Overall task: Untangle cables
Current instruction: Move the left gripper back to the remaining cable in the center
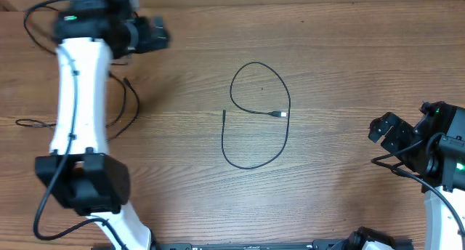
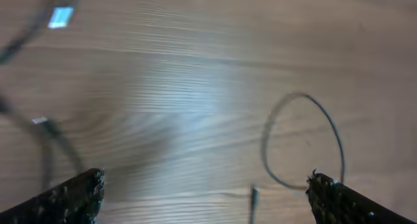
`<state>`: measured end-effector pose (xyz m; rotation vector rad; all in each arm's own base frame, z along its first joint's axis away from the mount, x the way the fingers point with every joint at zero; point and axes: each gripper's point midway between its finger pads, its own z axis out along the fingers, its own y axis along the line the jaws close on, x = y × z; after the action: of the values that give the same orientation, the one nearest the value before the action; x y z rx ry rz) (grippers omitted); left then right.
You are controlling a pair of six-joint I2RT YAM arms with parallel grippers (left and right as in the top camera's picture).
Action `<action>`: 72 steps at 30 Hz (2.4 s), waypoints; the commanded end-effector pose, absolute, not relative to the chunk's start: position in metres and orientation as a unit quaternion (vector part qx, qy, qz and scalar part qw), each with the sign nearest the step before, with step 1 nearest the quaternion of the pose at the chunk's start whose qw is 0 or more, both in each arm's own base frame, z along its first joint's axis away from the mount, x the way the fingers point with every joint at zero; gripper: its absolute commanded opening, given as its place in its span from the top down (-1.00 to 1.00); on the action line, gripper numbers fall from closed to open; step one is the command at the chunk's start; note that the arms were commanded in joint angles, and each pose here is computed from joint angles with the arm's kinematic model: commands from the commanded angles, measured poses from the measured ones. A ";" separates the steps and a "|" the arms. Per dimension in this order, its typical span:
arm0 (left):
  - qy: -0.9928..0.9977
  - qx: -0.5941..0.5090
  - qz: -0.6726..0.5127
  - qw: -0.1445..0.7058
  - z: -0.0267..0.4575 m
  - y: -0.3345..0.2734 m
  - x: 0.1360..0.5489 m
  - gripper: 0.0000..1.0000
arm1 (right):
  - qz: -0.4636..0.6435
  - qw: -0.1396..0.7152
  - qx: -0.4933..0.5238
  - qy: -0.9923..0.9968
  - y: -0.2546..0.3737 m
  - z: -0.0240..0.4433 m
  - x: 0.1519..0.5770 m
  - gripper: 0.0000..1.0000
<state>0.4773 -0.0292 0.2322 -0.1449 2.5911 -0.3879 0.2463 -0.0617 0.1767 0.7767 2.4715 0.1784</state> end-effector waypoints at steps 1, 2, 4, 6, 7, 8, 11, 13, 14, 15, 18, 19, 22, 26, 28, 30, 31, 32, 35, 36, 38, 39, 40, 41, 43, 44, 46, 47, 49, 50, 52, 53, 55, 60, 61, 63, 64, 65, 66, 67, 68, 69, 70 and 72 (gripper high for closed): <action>0.963 0.029 -0.095 0.251 0.219 -0.096 0.476 -0.99 | 0.075 0.283 0.280 0.914 -0.060 0.186 0.251 -1.00; 0.964 0.043 -0.092 0.245 0.214 -0.110 0.475 -0.99 | 0.075 0.283 0.280 0.914 -0.060 0.186 0.251 -1.00; 0.966 0.063 -0.093 0.232 0.200 -0.139 0.471 -0.99 | 0.075 0.283 0.280 0.914 -0.060 0.186 0.251 -1.00; 0.969 0.068 -0.103 0.215 0.183 -0.168 0.469 -1.00 | 0.075 0.283 0.280 0.914 -0.060 0.186 0.251 -1.00; 0.970 0.068 -0.106 0.207 0.174 -0.181 0.468 -1.00 | 0.075 0.283 0.280 0.914 -0.060 0.186 0.251 -1.00; 0.971 0.069 -0.109 0.202 0.165 -0.192 0.469 -1.00 | 0.075 0.283 0.280 0.914 -0.060 0.186 0.251 -1.00; 0.973 0.078 -0.112 0.187 0.138 -0.217 0.470 -1.00 | 0.079 0.282 0.279 0.914 -0.059 0.186 0.251 -1.00; 0.974 0.095 -0.109 0.173 0.120 -0.230 0.466 -1.00 | 0.079 0.282 0.280 0.914 -0.059 0.186 0.251 -1.00; 0.975 0.105 -0.106 0.164 0.112 -0.235 0.463 -1.00 | 0.079 0.282 0.280 0.914 -0.059 0.186 0.251 -1.00; 0.976 0.114 -0.104 0.155 0.104 -0.240 0.460 -1.00 | 0.079 0.281 0.280 0.915 -0.059 0.186 0.251 -1.00; 0.976 0.143 -0.095 0.132 0.086 -0.249 0.449 -1.00 | 0.079 0.281 0.280 0.915 -0.059 0.186 0.251 -1.00; 0.977 0.150 -0.091 0.121 0.081 -0.251 0.444 -1.00 | 0.079 0.281 0.280 0.915 -0.059 0.186 0.251 -1.00; 0.979 0.155 -0.084 0.098 0.073 -0.251 0.433 -1.00 | 0.088 0.277 0.277 0.916 -0.055 0.185 0.250 -1.00; 0.986 0.139 -0.070 0.061 0.069 -0.241 0.418 -1.00 | 0.150 0.238 0.245 0.928 -0.031 0.170 0.249 -1.00; 0.990 0.118 -0.045 0.059 0.068 -0.231 0.417 -1.00 | 0.193 0.222 0.218 0.931 -0.016 0.166 0.253 -1.00; 0.992 0.110 -0.025 0.058 0.067 -0.223 0.417 -0.99 | 0.216 0.209 0.204 0.932 -0.009 0.162 0.256 -1.00; 0.992 0.110 -0.021 0.056 0.067 -0.222 0.416 -0.99 | 0.226 0.203 0.198 0.932 -0.006 0.160 0.257 -1.00; 0.992 0.109 -0.016 0.054 0.066 -0.220 0.415 -0.99 | 0.242 0.192 0.193 0.931 -0.001 0.157 0.259 -1.00; 0.993 0.109 -0.013 0.047 0.066 -0.218 0.412 -1.00 | 0.276 0.169 0.178 0.929 0.008 0.148 0.263 -1.00; 0.993 0.109 -0.012 0.045 0.066 -0.217 0.411 -0.99 | 0.284 0.162 0.174 0.929 0.010 0.145 0.264 -1.00; 0.993 0.110 -0.011 0.041 0.066 -0.216 0.409 -0.99 | 0.301 0.148 0.161 0.928 0.015 0.140 0.265 -1.00; 0.993 0.110 -0.010 0.040 0.066 -0.216 0.409 -0.99 | 0.310 0.143 0.155 0.927 0.018 0.138 0.265 -1.00; 0.993 0.109 -0.003 0.040 0.066 -0.213 0.409 -1.00 | 0.324 0.135 0.145 0.925 0.021 0.135 0.266 -1.00; 0.993 0.108 0.003 0.040 0.066 -0.211 0.409 -1.00 | 0.330 0.132 0.139 0.924 0.023 0.132 0.267 -1.00; 0.994 0.104 0.014 0.039 0.065 -0.206 0.408 -0.99 | 0.333 0.120 0.142 0.924 0.023 0.127 0.267 -1.00; 0.994 0.103 0.017 0.038 0.065 -0.204 0.408 -0.99 | 0.334 0.116 0.144 0.924 0.023 0.125 0.268 -1.00; 0.994 0.101 0.019 0.032 0.064 -0.202 0.406 -0.99 | 0.336 0.107 0.146 0.924 0.023 0.120 0.268 -1.00; 0.995 0.095 0.020 0.030 0.063 -0.200 0.405 -0.99 | 0.340 0.105 0.137 0.924 0.024 0.118 0.268 -1.00; 0.995 0.090 0.021 0.027 0.062 -0.198 0.404 -0.99 | 0.350 0.103 0.126 0.922 0.027 0.116 0.269 -1.00; 0.995 0.089 0.022 0.024 0.060 -0.197 0.403 -0.99 | 0.353 0.099 0.124 0.922 0.030 0.115 0.270 -1.00; 0.996 0.089 0.023 0.020 0.058 -0.196 0.402 -0.99 | 0.354 0.094 0.114 0.923 0.035 0.113 0.270 -1.00; 0.996 0.089 0.024 0.017 0.055 -0.195 0.400 -0.99 | 0.355 0.093 0.108 0.924 0.038 0.112 0.271 -1.00; 0.996 0.086 0.026 0.011 0.050 -0.194 0.397 -0.99 | 0.356 0.087 0.081 0.927 0.052 0.109 0.273 -1.00; 0.996 0.084 0.028 0.000 0.041 -0.190 0.392 -0.99 | 0.343 0.080 0.068 0.934 0.070 0.101 0.281 -1.00; 0.996 0.083 0.028 -0.002 0.040 -0.189 0.391 -0.99 | 0.337 0.081 0.068 0.935 0.073 0.100 0.284 -1.00; 0.996 0.082 0.030 -0.005 0.037 -0.187 0.390 -0.99 | 0.338 0.083 0.057 0.936 0.079 0.100 0.285 -1.00; 0.996 0.081 0.030 -0.006 0.035 -0.186 0.389 -0.99 | 0.338 0.084 0.049 0.936 0.083 0.100 0.286 -1.00; 0.996 0.080 0.031 -0.008 0.033 -0.184 0.389 -1.00 | 0.337 0.082 0.041 0.937 0.087 0.099 0.285 -1.00; 0.996 0.080 0.031 -0.008 0.031 -0.184 0.388 -0.99 | 0.334 0.081 0.037 0.938 0.089 0.098 0.285 -1.00; 0.996 0.080 0.031 -0.008 0.030 -0.184 0.388 -0.99 | 0.323 0.079 0.044 0.942 0.088 0.095 0.285 -1.00; 0.996 0.079 0.030 -0.008 0.029 -0.184 0.388 -0.99 | 0.314 0.077 0.052 0.945 0.086 0.092 0.285 -1.00; 0.997 0.076 0.031 -0.008 0.029 -0.184 0.388 -0.99 | 0.303 0.075 0.064 0.948 0.084 0.088 0.285 -1.00; 0.997 0.071 0.030 -0.007 0.029 -0.185 0.388 -0.99 | 0.301 0.074 0.067 0.948 0.084 0.087 0.286 -1.00; 0.997 0.071 0.030 -0.006 0.029 -0.185 0.389 -0.99 | 0.303 0.074 0.062 0.948 0.088 0.084 0.284 -1.00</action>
<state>0.3880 -0.1883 0.0339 0.2720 3.1367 0.0771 0.2881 0.0881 0.0928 0.1439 2.8156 0.9418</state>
